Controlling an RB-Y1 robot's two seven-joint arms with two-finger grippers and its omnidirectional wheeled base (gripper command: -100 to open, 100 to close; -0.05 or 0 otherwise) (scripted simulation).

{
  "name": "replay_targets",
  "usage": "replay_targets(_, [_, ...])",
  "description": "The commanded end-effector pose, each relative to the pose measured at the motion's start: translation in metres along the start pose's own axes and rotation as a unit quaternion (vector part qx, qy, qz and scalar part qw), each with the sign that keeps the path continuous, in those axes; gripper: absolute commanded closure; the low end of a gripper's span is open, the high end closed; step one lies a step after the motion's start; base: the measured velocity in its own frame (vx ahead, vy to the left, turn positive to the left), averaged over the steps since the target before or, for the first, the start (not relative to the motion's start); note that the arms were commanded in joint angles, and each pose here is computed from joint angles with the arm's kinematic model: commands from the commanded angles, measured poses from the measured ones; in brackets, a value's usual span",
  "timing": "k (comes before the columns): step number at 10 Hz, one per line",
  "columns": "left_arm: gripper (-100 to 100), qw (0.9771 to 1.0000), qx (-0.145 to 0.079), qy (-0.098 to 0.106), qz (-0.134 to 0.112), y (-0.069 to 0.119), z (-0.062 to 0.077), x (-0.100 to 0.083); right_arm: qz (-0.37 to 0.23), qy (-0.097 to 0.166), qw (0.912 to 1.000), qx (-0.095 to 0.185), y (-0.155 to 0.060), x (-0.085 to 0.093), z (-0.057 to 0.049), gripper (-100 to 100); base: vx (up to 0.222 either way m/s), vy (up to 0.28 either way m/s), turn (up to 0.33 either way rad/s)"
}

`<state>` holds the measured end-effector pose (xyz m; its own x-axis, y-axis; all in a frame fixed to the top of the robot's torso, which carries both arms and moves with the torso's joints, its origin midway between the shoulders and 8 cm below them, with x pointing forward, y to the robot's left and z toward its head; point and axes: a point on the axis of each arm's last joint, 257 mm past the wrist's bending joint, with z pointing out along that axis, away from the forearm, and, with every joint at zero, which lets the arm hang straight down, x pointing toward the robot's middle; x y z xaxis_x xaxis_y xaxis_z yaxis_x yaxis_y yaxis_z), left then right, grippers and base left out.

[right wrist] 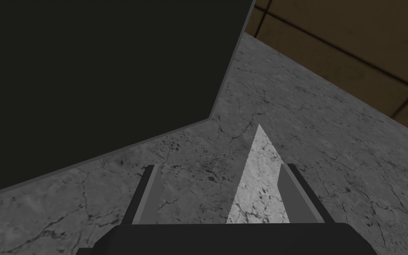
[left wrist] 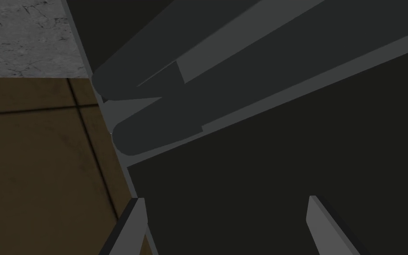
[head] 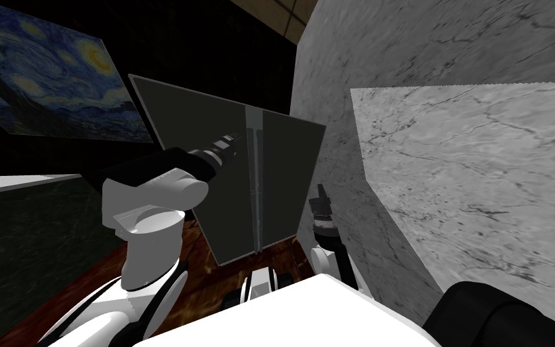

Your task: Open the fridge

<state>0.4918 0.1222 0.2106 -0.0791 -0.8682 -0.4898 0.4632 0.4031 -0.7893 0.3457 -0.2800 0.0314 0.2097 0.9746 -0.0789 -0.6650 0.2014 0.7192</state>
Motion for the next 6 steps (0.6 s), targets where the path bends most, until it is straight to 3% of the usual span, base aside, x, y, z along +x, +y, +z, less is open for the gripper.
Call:
replay_targets(1, [-100,0.9999,-0.012,0.008,0.006,-0.002,0.004,0.002,0.0,0.0,1.0,0.0,0.0,0.0,0.0,0,0.005,-0.013,0.0])
replay_targets(2, [-100,0.9997,-0.013,0.013,0.017,-0.012,0.008,0.002,0.0,0.0,1.0,0.0,0.0,0.0,0.0,0,0.005,-0.025,0.035])
replay_targets(6, [-100,0.9987,-0.031,0.026,0.029,-0.018,0.014,0.006,0.0,0.0,1.0,0.0,0.0,0.0,0.0,0,0.01,-0.02,0.022])
